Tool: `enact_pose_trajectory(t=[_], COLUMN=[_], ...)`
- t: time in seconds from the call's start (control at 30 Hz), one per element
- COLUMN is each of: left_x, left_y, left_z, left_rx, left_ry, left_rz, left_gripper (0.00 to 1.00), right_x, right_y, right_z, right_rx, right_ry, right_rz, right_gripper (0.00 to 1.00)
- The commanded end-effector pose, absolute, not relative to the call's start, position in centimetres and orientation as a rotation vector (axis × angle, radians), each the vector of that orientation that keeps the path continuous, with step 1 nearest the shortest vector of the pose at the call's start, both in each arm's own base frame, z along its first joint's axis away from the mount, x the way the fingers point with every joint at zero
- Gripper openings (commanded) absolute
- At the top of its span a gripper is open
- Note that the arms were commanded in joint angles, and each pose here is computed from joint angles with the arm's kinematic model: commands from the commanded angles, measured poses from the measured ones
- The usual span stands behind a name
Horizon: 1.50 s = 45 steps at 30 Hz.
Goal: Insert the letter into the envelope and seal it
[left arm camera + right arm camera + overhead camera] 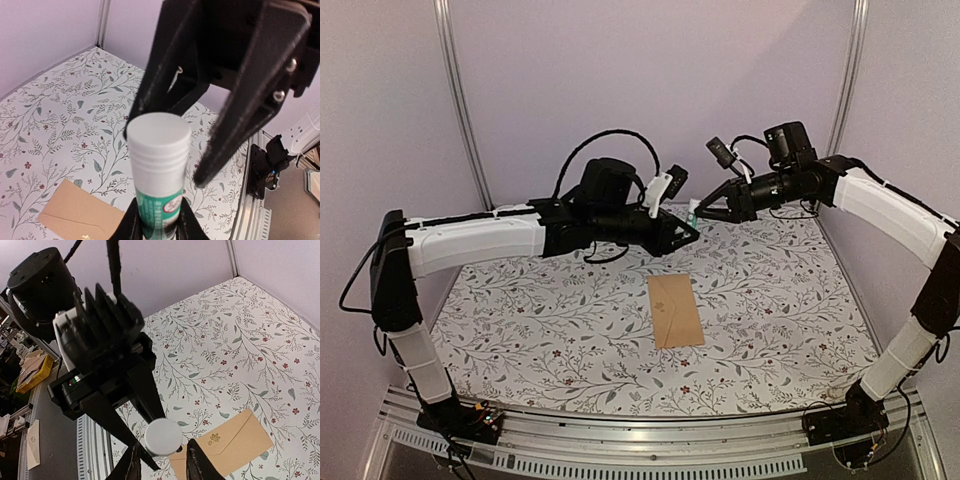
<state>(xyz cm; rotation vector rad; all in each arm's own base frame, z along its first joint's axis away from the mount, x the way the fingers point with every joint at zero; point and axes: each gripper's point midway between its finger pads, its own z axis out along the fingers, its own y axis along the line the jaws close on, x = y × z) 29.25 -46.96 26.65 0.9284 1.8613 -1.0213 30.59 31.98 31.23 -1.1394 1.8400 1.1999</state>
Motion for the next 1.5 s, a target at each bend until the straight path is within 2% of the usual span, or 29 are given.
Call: enact_pose_trajectory(t=[0.0,0.13,0.23,0.3,0.37,0.43,0.6,0.97,1.07,1.27,1.47], left_x=[32.5,31.4,30.1,29.2,28.3,27.6,25.9,24.4,24.3,24.8,25.5], left_y=[-44.4,-41.9,-39.7,-38.2,-36.7,-35.5,-33.5,-33.4,-33.6,-33.7,-34.3], left_z=[29.4,22.1,17.8,15.3,13.2,11.4,7.5,2.5,1.8,1.1,2.0], left_rx=[0.695,0.666,0.608,0.572,0.545,0.519,0.517,0.617,0.629,0.634,0.656], left_ry=[1.870,2.192,2.402,2.535,2.644,2.732,2.884,3.049,3.064,3.061,3.020], left_rz=[-0.944,-0.841,-0.752,-0.679,-0.598,-0.525,-0.403,-0.326,-0.328,-0.310,-0.329], left_gripper=[0.00,0.01,0.02,0.03,0.03,0.04,0.07,0.07,0.14,0.34,0.37], right_x=[33.6,36.7,38.8,40.2,41.1,41.5,40.6,38.4,38.4,38.2,37.7], right_y=[30.3,27.6,24.6,22.5,20.7,19.3,17.3,17.2,17.2,17.1,17.3], right_z=[31.7,35.8,35.9,35.0,33.8,32.5,30.9,29.7,29.7,29.3,29.7], right_rx=[-1.023,-0.989,-0.930,-0.857,-0.811,-0.793,-0.745,-0.718,-0.723,-0.731,-0.753], right_ry=[1.924,1.806,1.814,1.863,1.903,1.930,1.895,1.913,1.913,1.926,1.913], right_rz=[1.098,1.066,1.012,0.961,0.889,0.790,0.621,0.666,0.665,0.657,0.670], right_gripper=[0.38,0.51,0.57,0.65,0.78,0.97,0.99,0.99,0.99,0.99,0.99])
